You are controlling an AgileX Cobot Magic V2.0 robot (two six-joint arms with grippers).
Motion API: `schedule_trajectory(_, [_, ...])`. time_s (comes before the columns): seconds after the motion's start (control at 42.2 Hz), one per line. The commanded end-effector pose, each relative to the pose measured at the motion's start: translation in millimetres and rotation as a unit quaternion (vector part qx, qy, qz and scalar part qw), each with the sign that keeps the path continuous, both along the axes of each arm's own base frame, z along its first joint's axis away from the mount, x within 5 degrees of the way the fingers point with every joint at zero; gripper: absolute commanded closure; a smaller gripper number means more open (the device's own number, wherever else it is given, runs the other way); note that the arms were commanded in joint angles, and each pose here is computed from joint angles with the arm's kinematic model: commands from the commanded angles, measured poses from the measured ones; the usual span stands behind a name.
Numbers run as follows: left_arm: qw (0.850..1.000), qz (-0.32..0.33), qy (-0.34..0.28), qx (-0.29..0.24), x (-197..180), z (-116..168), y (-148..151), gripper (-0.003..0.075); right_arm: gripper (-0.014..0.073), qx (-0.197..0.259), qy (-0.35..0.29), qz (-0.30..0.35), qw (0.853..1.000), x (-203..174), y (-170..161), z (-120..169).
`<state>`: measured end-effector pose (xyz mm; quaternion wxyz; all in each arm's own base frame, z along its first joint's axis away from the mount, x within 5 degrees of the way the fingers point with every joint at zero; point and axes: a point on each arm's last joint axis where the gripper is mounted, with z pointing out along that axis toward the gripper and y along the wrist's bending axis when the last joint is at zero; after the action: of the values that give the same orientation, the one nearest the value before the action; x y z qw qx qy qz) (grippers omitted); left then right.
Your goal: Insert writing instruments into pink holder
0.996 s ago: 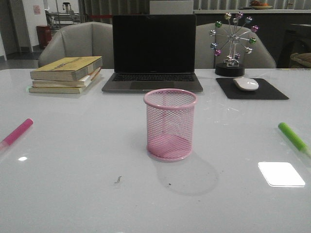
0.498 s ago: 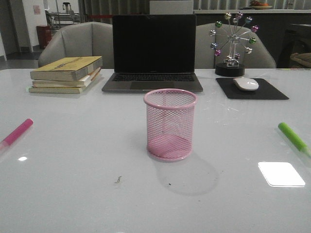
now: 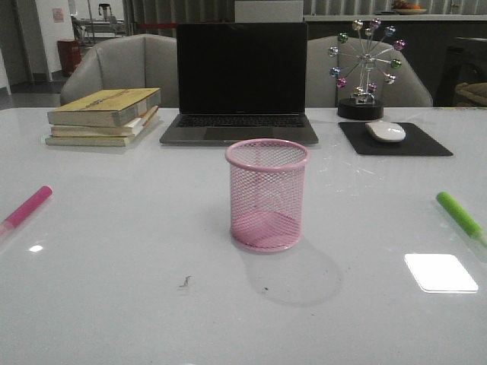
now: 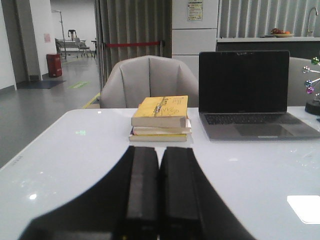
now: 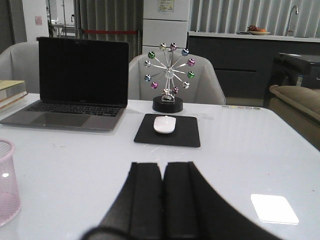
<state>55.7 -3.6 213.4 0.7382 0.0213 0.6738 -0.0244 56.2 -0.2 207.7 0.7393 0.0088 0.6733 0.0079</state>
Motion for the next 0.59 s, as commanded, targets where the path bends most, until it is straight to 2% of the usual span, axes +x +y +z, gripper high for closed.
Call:
schedule_trajectory(0.0, [0.996, 0.002, -0.094, -0.007, -8.6, 33.1, 0.9, 0.0629, 0.0540, 0.012, -0.098, -0.006, 0.995, -9.8, -1.4, 38.7])
schedule_trajectory(0.142, [0.990, 0.001, -0.139, -0.010, -22.4, 73.9, 1.6, 0.0629, 0.0540, 0.011, -0.128, 0.000, 0.992, -22.3, -0.3, 76.6])
schedule_trajectory(0.261, [0.990, -0.002, -0.143, -0.015, -35.0, 109.5, 2.1, 0.0629, 0.0540, 0.005, -0.133, 0.006, 0.991, -32.6, 1.0, 111.9])
schedule_trajectory(0.403, [0.995, -0.006, -0.099, -0.013, -42.5, 149.2, 1.8, 0.0629, 0.0540, -0.020, -0.084, 0.008, 0.996, -31.1, 2.1, 142.8])
schedule_trajectory(0.569, [1.000, -0.014, 0.004, -0.012, -27.9, 176.2, -0.6, 0.0629, 0.0540, -0.023, 0.002, 0.017, 1.000, -15.3, 3.5, 161.9])
